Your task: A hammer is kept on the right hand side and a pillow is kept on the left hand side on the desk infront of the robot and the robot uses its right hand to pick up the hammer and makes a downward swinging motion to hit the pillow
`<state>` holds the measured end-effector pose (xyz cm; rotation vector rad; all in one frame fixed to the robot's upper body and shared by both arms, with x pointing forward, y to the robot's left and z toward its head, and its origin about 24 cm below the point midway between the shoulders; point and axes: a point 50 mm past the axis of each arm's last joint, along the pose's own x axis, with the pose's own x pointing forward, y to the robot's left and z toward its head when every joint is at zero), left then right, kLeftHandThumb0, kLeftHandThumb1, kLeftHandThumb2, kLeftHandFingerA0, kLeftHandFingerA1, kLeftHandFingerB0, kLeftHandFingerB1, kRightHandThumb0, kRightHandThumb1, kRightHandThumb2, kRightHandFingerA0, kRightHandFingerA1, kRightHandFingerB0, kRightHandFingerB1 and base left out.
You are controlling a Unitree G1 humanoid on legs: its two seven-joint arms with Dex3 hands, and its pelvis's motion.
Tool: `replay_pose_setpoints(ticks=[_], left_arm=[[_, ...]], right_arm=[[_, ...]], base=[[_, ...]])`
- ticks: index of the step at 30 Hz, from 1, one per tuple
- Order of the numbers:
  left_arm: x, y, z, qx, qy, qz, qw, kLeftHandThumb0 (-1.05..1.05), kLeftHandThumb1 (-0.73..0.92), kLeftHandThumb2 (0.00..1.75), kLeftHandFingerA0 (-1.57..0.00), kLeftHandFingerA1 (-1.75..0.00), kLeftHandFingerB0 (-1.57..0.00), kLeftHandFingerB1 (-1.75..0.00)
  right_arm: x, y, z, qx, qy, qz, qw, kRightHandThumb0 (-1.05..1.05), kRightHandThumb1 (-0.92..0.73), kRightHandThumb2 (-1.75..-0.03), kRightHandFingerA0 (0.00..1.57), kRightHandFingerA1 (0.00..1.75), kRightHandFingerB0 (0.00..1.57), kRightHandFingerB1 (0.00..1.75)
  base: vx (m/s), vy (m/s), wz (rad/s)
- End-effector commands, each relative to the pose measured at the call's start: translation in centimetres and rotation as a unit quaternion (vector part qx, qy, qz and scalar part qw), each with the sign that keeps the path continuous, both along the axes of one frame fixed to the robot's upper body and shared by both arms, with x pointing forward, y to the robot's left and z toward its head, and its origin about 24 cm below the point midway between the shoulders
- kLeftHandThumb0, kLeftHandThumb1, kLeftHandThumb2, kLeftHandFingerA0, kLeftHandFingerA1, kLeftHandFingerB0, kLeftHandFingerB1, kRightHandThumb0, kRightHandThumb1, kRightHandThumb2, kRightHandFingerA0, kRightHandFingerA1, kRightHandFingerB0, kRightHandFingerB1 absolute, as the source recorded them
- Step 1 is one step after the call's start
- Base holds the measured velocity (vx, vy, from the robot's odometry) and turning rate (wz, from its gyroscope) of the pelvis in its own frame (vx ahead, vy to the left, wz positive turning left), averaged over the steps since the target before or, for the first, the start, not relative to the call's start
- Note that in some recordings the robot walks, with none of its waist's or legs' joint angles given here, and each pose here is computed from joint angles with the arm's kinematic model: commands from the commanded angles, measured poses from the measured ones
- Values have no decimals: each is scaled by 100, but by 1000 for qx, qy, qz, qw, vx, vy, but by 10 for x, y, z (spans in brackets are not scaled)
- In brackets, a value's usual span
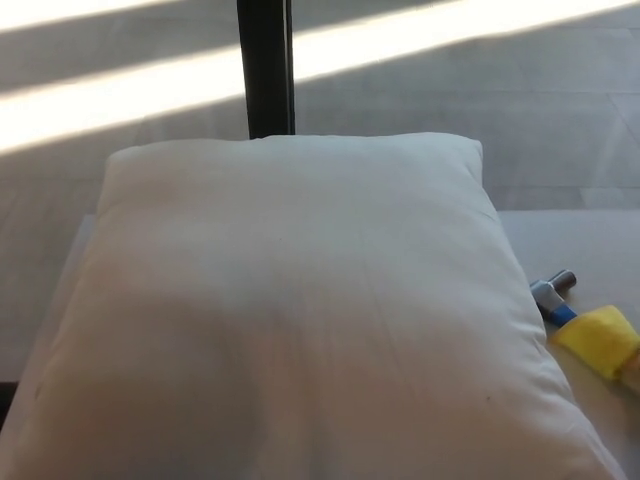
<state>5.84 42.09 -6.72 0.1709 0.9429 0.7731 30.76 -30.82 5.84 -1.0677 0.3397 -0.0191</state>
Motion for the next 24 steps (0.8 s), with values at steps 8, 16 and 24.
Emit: replay_pose_setpoints(ticks=[8,16,24], left_arm=[[-8,1,0,2,-3,8,1000,-56,68,60,-66,-66,-71,-56],[-7,1,0,5,1,0,1000,-55,71,61,-62,-62,-66,-52],[-8,-1,-2,-1,-6,11,1000,-57,68,60,-70,-65,-78,-57]], right_arm=[[-4,33,-41,-93,61,65,992,-76,-60,-94,5,42,20,44],[-12,44,-56,-166,91,118,975,-81,-61,-96,4,41,17,44],[-22,30,-76,-245,199,80,946,-33,-44,-97,6,55,0,48]], base=[[0,0,0],[0,0,0],[0,0,0]])
